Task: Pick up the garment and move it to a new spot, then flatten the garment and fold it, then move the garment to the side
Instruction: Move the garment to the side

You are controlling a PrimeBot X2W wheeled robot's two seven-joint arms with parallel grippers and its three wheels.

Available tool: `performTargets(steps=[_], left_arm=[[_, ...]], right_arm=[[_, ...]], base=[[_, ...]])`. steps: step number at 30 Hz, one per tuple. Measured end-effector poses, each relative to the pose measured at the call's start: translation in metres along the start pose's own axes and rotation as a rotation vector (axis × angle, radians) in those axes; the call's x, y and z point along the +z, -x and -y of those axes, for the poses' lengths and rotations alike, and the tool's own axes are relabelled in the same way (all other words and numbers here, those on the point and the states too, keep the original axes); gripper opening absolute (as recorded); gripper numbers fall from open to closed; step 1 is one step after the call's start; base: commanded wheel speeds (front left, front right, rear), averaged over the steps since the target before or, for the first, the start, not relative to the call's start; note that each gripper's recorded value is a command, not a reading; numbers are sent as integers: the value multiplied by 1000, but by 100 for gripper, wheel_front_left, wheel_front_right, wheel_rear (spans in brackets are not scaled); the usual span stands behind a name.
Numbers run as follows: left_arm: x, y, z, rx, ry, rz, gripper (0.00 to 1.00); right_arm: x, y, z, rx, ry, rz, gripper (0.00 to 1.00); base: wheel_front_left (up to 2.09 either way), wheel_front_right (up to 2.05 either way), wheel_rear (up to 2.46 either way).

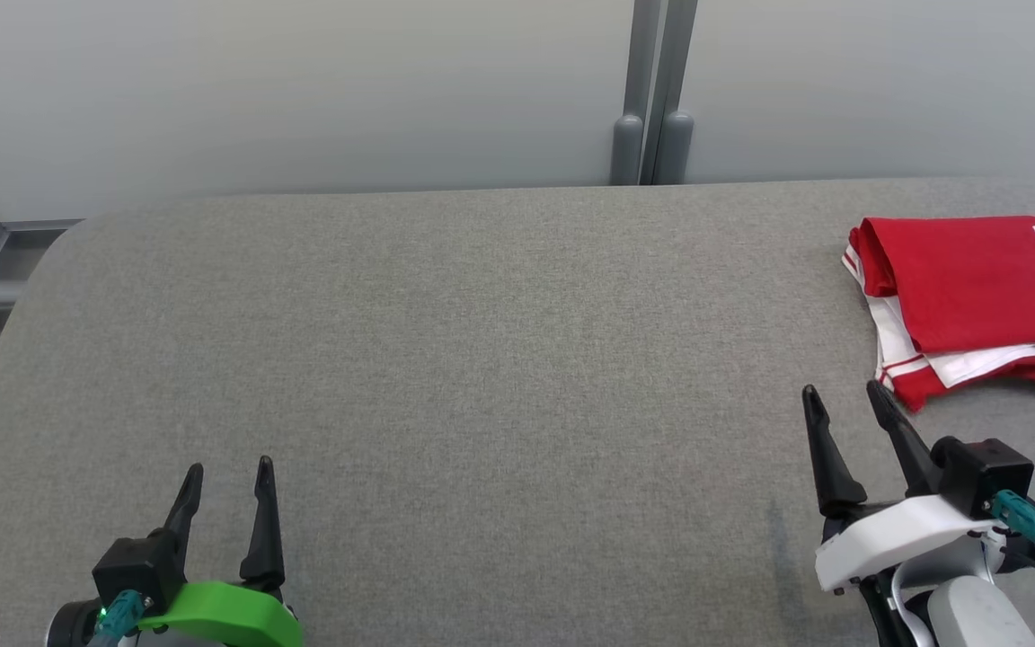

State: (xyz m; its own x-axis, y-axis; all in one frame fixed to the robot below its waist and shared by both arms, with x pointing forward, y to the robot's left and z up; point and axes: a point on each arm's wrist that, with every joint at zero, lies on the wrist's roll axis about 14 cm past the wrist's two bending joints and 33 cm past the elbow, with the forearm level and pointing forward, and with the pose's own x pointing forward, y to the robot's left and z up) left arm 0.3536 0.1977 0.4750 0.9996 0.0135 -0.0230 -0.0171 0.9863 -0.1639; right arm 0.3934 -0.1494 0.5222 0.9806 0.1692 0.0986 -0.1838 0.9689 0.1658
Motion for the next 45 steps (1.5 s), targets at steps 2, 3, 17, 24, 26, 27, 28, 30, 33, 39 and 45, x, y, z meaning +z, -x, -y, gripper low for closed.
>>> performTargets(steps=[2, 3, 17, 24, 26, 27, 28, 30, 33, 39, 45], left_arm=[[1, 1, 1, -4, 0, 3, 100], [1, 1, 1, -5, -2, 4, 100], [8, -1, -2, -1, -9, 29, 100], [2, 2, -2, -3, -8, 11, 100], [1, 2, -2, -4, -7, 7, 100], [0, 3, -2, -3, -7, 5, 100], [0, 3, -2, -4, -6, 3, 100], [-1, 3, -2, -5, -5, 1, 100], [-3, 3, -2, -4, -3, -4, 100], [-6, 4, -4, 0, 1, -16, 100], [-7, 3, -6, 5, 5, -20, 100]], right_arm=[[-4, 3, -2, 4, -4, -13, 100], [-7, 5, -3, 5, -6, -20, 100], [-15, 22, 10, -54, 20, -37, 100], [-15, 22, 9, -50, 35, -39, 100], [-16, 22, 8, -47, 33, -41, 100], [-16, 22, 7, -46, 32, -43, 100], [-17, 22, 7, -45, 32, -45, 100], [-18, 22, 6, -44, 31, -49, 100], [-18, 21, 6, -43, 30, -51, 100], [-20, 20, 5, -40, 29, -55, 100], [-23, 20, 2, -32, 30, -67, 100]], base=[[0, 0, 0], [0, 0, 0], [0, 0, 0], [0, 0, 0], [0, 0, 0], [0, 0, 0], [0, 0, 0], [0, 0, 0], [0, 0, 0], [0, 0, 0], [0, 0, 0]])
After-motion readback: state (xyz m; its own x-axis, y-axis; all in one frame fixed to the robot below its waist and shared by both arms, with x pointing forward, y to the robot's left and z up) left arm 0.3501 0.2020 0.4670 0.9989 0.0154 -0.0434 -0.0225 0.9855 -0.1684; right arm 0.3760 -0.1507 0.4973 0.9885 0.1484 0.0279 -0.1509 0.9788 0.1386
